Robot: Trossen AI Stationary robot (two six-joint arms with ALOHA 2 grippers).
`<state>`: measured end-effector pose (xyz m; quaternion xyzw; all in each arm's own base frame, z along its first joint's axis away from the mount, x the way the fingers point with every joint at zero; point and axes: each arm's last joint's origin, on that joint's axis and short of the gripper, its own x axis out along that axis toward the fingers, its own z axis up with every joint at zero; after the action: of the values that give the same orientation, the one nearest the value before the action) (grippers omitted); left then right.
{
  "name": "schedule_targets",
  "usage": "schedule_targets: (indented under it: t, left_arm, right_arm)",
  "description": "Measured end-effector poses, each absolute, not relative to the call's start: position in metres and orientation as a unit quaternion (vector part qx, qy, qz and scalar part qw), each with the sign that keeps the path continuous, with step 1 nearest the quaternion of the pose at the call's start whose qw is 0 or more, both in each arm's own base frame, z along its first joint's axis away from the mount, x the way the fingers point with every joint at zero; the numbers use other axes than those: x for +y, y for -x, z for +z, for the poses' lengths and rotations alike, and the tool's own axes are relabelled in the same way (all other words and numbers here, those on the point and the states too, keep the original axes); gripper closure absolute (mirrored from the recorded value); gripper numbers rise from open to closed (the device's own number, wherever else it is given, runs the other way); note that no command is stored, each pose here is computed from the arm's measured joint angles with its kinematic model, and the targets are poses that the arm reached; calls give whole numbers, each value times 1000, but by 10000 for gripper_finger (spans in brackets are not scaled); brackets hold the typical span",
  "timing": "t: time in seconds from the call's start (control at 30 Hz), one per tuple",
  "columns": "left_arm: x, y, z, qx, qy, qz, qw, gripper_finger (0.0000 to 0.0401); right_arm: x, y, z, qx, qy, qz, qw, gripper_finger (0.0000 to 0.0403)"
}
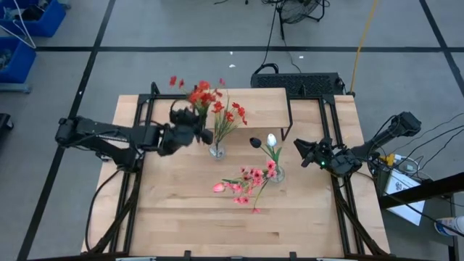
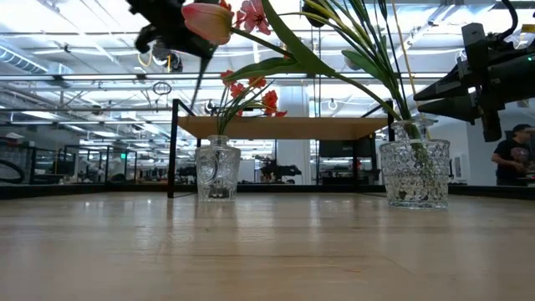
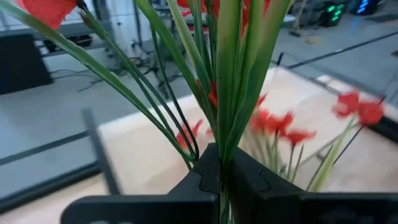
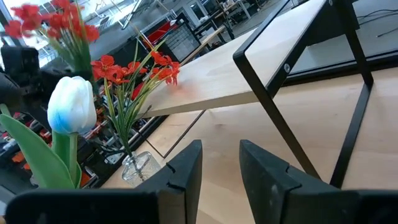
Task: Pick and place flowers into a vace then onto a shelf
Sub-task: Put the orange flowers into the left transparent vase
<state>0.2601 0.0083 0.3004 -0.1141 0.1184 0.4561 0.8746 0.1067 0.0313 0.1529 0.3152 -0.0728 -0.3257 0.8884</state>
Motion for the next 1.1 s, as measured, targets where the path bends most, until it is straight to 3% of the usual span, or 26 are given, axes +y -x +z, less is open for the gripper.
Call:
schedule_targets:
  t: [0.37,1.1]
  left_arm:
    - [37,-275,307,81,129,371,916,392]
    - [35,-297,280,108,175,340,918,388]
  right_arm:
    - [31,-107,153,-72,-315,-326,889,303]
    - [31,-106,149,-60,-298,-332,893,303]
